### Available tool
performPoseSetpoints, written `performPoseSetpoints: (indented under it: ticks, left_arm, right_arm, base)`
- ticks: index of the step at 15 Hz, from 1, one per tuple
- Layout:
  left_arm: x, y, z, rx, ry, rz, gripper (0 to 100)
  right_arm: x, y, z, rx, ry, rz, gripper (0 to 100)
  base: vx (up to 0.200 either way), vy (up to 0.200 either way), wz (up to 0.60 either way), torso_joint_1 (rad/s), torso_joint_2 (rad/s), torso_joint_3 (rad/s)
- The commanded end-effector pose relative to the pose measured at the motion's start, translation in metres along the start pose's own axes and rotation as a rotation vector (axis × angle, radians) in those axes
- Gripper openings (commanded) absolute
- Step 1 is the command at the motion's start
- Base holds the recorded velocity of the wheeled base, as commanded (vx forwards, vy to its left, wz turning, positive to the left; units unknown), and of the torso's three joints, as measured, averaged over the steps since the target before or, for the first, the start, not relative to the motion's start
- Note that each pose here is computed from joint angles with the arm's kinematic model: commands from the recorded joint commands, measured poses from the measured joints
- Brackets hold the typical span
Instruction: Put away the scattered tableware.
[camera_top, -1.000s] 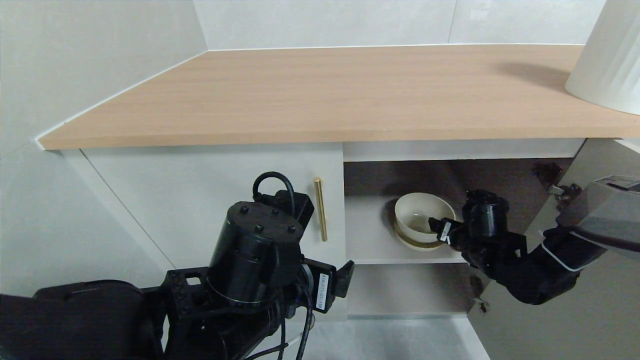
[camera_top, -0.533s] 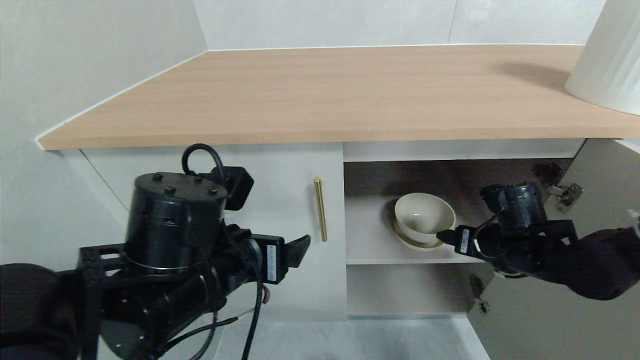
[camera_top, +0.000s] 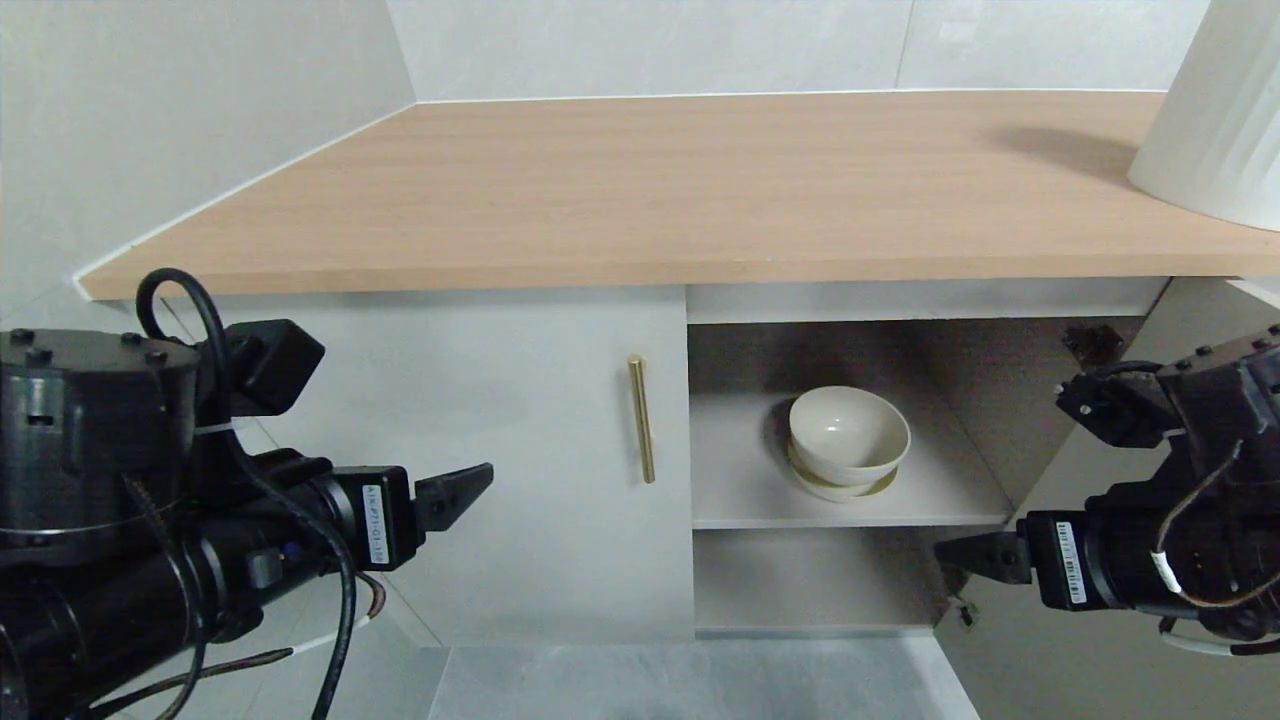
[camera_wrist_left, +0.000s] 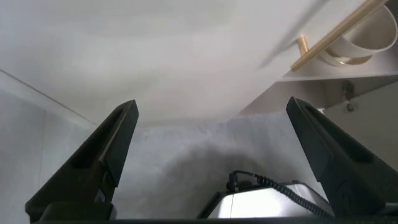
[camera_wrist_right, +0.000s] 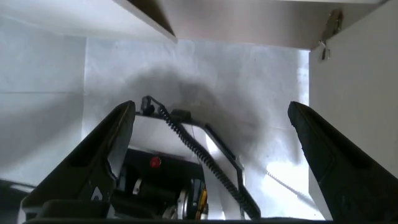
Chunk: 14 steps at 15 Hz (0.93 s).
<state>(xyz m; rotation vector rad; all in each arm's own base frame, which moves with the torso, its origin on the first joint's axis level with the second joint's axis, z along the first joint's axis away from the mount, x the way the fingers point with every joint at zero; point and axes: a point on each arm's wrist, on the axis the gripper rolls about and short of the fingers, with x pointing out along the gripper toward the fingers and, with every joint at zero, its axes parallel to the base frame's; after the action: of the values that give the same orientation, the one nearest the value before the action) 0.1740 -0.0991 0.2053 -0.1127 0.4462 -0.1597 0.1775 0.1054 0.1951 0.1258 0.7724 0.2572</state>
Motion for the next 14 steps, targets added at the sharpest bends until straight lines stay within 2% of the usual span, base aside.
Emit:
performPoseSetpoints:
  ticks: [1, 3, 14]
  left_arm:
    - [-0.0006, 0.0030, -0.0016, -0.003, 0.003, 0.011, 100]
    - [0.0006, 0.0036, -0.0059, 0.003, 0.018, 0.016, 100]
    - [0.0000, 0.0036, -0.0091, 0.009, 0.024, 0.017, 100]
  right_arm:
    - [-0.0060, 0.0001, -0.0049, -0.007, -0.005, 0.013, 100]
    - [-0.0054, 0.0008, -0.0096, -0.018, 0.007, 0.016, 100]
    - [-0.0057, 0.0043, -0.0148, -0.040, 0.020, 0.027, 100]
  base:
    - [0.000, 0.000, 0.00, 0.000, 0.00, 0.000]
    - [-0.200, 0.000, 0.00, 0.005, 0.00, 0.002]
    - [-0.200, 0.000, 0.00, 0.002, 0.00, 0.001]
